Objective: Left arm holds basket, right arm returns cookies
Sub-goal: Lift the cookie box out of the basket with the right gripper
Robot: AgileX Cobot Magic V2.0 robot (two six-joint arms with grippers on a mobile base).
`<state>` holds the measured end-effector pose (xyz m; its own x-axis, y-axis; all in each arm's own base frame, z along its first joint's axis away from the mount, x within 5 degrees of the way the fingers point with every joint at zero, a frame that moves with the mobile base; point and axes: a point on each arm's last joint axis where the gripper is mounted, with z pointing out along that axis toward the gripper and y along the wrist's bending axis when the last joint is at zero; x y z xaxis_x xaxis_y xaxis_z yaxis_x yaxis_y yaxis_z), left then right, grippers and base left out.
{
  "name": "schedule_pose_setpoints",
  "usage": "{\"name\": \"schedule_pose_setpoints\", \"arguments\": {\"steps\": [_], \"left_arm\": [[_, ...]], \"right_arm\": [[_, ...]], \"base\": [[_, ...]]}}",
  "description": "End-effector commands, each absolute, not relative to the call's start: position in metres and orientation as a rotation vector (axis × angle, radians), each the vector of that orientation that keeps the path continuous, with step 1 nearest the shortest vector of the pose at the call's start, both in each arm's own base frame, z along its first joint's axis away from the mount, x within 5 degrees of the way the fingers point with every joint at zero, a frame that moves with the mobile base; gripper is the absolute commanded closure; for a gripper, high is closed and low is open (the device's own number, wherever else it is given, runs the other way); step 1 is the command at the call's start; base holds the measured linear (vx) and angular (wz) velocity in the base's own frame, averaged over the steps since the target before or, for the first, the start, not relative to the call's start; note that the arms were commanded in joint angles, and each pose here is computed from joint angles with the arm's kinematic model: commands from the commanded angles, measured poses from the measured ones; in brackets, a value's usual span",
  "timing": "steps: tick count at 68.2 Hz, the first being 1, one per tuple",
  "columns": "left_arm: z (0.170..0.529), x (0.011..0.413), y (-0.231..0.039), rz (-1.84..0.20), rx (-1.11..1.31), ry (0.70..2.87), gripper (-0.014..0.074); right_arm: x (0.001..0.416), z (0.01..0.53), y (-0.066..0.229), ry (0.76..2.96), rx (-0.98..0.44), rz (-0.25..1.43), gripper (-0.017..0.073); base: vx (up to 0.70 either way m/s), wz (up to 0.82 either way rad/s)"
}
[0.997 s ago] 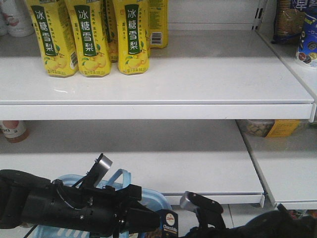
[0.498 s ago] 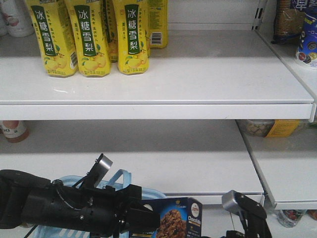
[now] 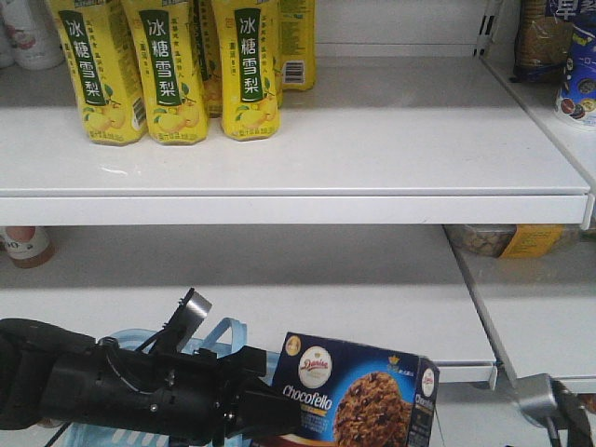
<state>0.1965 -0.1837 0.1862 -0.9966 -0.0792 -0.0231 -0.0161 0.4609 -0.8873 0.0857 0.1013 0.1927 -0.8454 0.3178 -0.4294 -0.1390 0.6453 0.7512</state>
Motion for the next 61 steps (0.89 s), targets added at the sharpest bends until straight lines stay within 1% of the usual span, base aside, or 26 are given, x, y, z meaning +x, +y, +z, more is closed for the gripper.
{"name": "schedule_pose_setpoints", "arguments": {"steps": [1,10,20,41,61], "left_arm": [[0.207,0.197,-0.187,-1.720,-0.061,2.531,0.0600],[0.207,0.197,-0.187,-1.720,-0.061,2.531,0.0600],[0.207,0.197,-0.187,-1.720,-0.061,2.531,0.0600],[0.207,0.197,-0.187,-1.720,-0.061,2.531,0.0600],[0.207,0.197,-0.187,-1.720,-0.061,2.531,0.0600]], "right_arm": [[0.086,0.210,0.098,2.226,0.169,1.178,0.0333],[0.086,0.215,0.092,2.159,0.173,1.152,0.0333],[0.086,0.219,0.088,2.116,0.131,1.110,0.0331],[0.086,0.219,0.087,2.095,0.038,1.044,0.0330],[0.089,0.219,0.083,2.071,0.007,0.962,0.0326]], "base": [[0.00,0.00],[0.00,0.00],[0.00,0.00],[0.00,0.00],[0.00,0.00]]}}
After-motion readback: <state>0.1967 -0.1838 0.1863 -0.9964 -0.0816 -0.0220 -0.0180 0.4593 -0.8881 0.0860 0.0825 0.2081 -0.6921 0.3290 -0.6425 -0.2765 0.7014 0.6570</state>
